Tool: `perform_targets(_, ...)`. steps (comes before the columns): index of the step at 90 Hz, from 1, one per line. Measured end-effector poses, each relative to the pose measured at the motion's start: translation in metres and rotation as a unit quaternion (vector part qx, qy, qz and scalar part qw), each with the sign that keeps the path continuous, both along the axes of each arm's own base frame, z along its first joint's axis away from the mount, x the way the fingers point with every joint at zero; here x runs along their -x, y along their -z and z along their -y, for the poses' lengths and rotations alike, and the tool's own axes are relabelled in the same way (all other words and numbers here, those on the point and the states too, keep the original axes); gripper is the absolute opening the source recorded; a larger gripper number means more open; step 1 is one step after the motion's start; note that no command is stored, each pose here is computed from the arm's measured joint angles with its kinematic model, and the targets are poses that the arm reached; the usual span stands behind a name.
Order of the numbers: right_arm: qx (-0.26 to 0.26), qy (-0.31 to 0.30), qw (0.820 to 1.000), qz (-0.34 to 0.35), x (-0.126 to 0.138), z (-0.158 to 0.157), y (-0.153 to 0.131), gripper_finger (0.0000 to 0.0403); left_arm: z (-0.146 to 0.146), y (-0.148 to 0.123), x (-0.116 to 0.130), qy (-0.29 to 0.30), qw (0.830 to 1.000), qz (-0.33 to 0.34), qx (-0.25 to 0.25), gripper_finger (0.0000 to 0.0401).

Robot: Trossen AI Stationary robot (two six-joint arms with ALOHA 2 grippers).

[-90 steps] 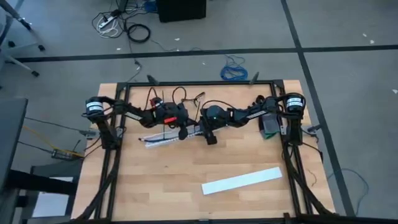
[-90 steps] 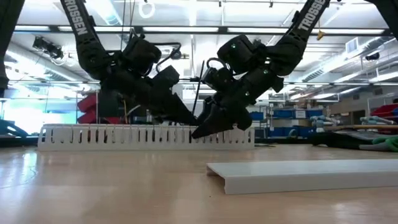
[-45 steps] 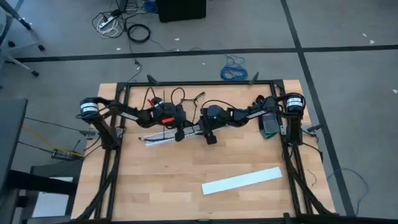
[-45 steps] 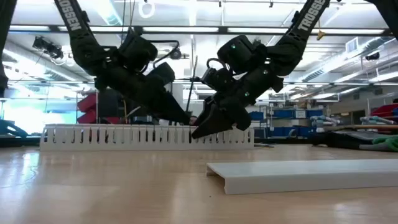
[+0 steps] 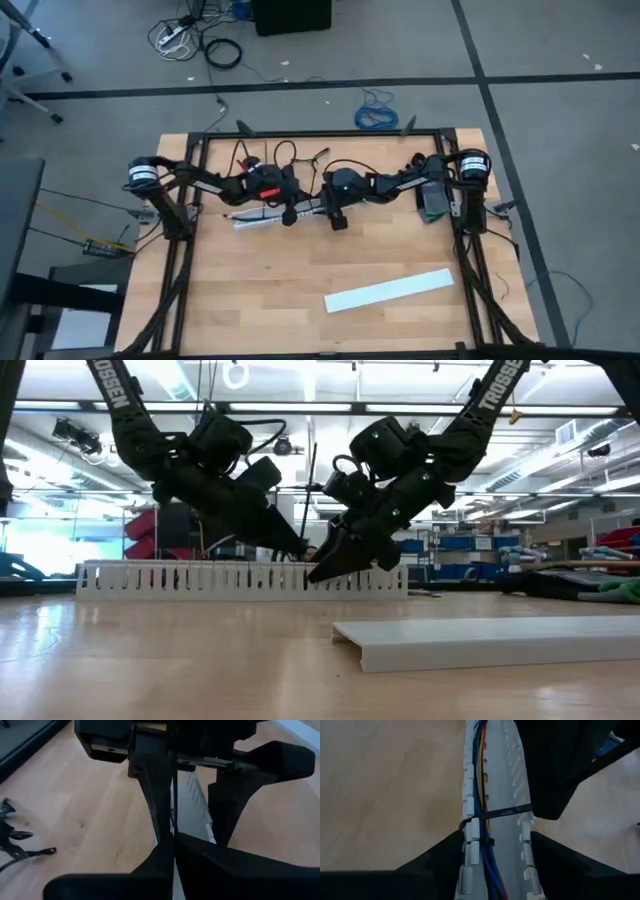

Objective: Ziptie cables
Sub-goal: Put the zip tied cable wires into the white cable duct

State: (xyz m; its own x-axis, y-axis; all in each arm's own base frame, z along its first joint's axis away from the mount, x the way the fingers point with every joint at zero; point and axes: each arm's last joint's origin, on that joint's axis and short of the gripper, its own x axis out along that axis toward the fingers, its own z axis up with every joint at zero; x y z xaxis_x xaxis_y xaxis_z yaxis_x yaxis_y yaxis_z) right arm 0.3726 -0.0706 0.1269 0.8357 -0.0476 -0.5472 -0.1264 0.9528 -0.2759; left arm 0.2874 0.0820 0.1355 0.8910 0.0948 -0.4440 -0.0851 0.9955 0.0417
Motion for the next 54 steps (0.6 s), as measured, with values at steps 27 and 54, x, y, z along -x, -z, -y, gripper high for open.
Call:
perform_targets(27, 0.0, -0.001, 1.0, 0.004, -0.0003, -0.0002, -0.0002, 0.0215, -0.0022, 0.0015, 0.0013, 0.019, 0.998, -0.017, -0.055, 0.0)
perform_targets(54, -0.001, -0.006, 1.0, 0.006, -0.0012, -0.0038, -0.0005, 0.0214, -0.0099, -0.0079, -0.0076, 0.058, 0.993, -0.034, -0.099, 0.0)
